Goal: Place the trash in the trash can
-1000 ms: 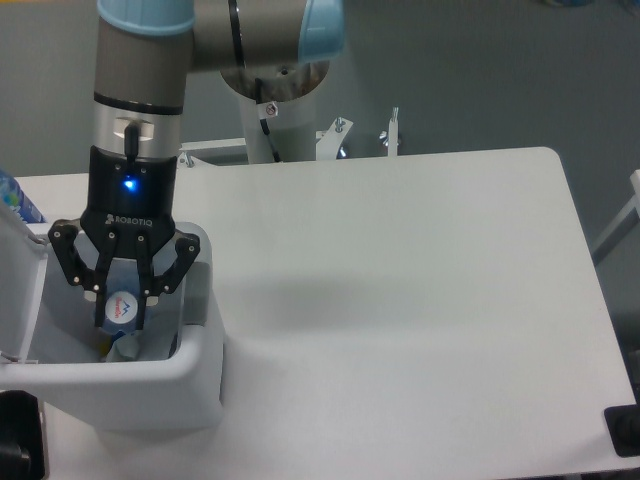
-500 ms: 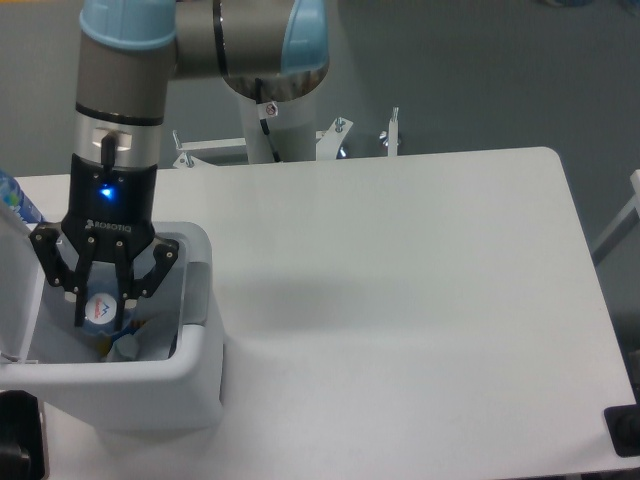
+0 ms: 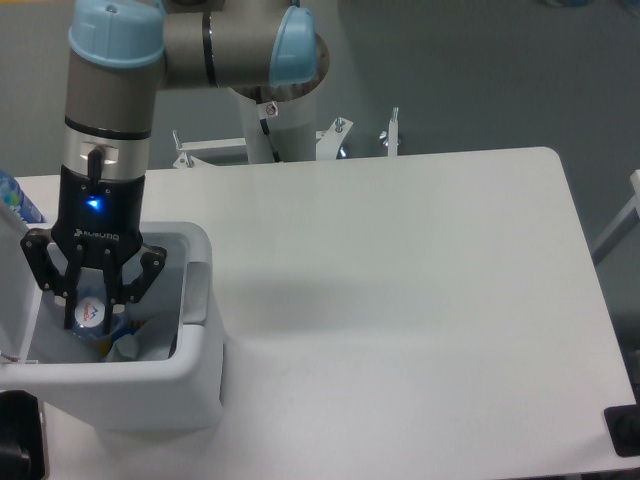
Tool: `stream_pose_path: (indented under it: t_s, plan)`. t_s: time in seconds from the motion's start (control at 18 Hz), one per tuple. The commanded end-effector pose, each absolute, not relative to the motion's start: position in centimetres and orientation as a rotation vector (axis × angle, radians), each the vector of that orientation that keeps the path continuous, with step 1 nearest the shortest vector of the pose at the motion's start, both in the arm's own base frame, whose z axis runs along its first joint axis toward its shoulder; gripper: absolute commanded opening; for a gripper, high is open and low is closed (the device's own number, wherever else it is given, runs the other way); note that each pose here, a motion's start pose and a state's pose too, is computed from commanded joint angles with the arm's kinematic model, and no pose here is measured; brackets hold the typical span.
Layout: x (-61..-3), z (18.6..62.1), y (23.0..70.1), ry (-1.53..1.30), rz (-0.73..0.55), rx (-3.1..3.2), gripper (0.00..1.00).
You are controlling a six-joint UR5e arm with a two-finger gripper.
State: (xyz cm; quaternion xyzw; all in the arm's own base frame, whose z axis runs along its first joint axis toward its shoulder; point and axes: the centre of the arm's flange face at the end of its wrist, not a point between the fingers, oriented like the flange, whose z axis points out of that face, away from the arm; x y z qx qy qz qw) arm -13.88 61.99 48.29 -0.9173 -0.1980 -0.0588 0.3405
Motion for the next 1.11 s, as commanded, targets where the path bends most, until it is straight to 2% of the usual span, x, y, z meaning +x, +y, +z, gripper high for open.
stream_pose_path:
  t_s: [0.06,0.11,0.28,0.33,0.39,0.44,0.5,0.56,0.83,1.11]
  plan:
    - [-13.9,48.1,62.0,-0.511,-0.152,-2.391,0.21]
    - [-13.9,48.0,62.0,-0.510,-0.152,-2.392,0.28]
    - [-13.7,48.1,61.9,-0.508,-0.153,-2.393,0.32]
    - [-13.7,48.0,61.9,-0.508,-0.153,-2.394,0.37]
    - [-13.7,48.2,61.9,-0.505,-0.151,-2.392,0.46]
    - [-13.8,48.3,61.8,-0.503,-0.146,-2.390,0.63]
    - [-13.8,48.5,61.8,-0.479,-0.135,-2.391,0.86]
    - [-13.8,48.9,61.8,-0.453,-0.123,-2.390,1.00]
    - [-14.4,50.2,61.2,-0.450,-0.092,-2.372,1.00]
    - [-21.8,54.9,57.4,-0.481,0.095,-2.297,1.00]
